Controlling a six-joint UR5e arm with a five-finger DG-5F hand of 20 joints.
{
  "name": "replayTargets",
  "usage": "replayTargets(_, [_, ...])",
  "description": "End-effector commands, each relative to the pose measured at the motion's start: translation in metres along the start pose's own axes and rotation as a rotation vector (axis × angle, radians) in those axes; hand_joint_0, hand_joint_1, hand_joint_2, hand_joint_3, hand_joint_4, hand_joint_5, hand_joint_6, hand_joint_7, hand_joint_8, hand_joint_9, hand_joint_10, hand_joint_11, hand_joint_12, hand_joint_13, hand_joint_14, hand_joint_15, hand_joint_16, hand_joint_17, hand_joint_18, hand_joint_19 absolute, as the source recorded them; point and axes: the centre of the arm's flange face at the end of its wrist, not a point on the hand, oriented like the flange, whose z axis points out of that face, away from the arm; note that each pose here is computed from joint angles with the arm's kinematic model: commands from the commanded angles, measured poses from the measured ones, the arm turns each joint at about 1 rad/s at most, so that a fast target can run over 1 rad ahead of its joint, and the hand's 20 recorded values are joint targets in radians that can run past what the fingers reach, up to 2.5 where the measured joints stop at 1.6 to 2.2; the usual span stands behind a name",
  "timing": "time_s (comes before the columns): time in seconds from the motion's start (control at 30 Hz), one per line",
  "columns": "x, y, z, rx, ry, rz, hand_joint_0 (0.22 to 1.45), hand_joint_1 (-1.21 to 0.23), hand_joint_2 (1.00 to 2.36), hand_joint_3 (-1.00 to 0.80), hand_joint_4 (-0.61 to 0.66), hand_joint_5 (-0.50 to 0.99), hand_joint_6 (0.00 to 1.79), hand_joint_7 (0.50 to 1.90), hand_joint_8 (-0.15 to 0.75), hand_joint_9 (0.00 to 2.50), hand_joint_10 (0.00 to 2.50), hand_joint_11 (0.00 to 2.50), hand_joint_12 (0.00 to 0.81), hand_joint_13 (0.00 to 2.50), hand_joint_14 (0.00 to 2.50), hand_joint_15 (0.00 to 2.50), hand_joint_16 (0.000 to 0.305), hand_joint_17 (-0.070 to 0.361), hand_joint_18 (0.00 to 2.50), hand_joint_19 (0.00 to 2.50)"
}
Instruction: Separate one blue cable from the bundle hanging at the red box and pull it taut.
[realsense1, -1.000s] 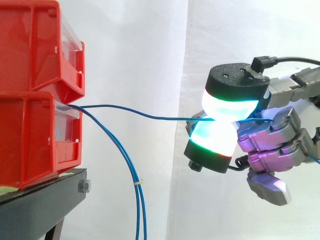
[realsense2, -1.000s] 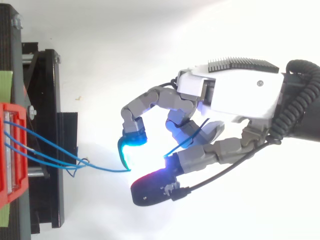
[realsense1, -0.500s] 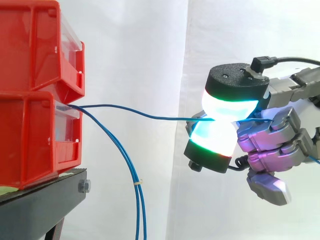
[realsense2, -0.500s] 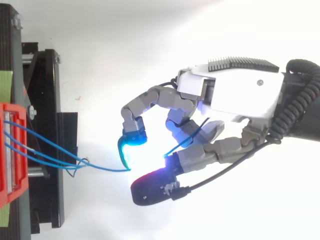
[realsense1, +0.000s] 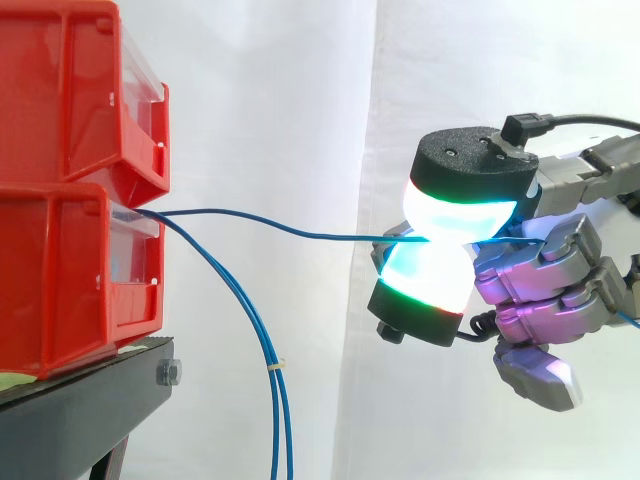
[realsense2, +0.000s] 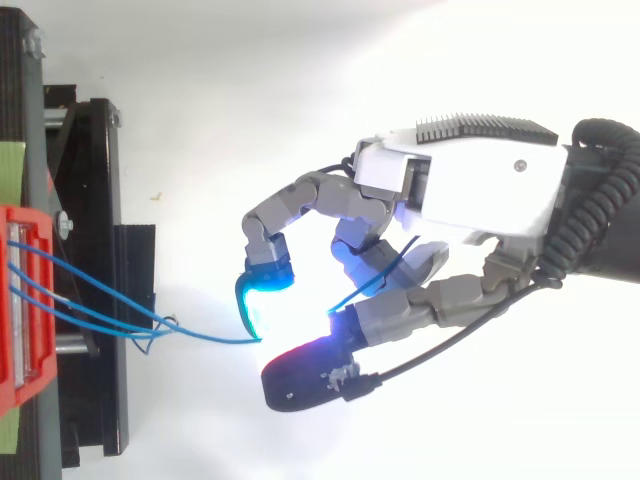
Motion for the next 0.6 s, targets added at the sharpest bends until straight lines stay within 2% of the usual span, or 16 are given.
replayTargets(0.0, [-0.0001, -0.0002, 0.0001, 0.000, 0.000, 0.000, 0.71, -0.76, 1.02, -0.04, -0.13, -0.19, 0.91, 1.35, 0.305, 1.22, 1.30, 1.66, 0.374, 1.16, 1.22, 1.58, 0.048, 0.107, 1.09, 0.93])
replayTargets(0.57, [-0.0001, -0.0002, 0.0001, 0.000, 0.000, 0.000, 0.71, -0.76, 1.03, -0.04, -0.13, -0.19, 0.91, 1.35, 0.308, 1.22, 1.29, 1.67, 0.378, 1.16, 1.19, 1.59, 0.048, 0.107, 1.09, 0.93])
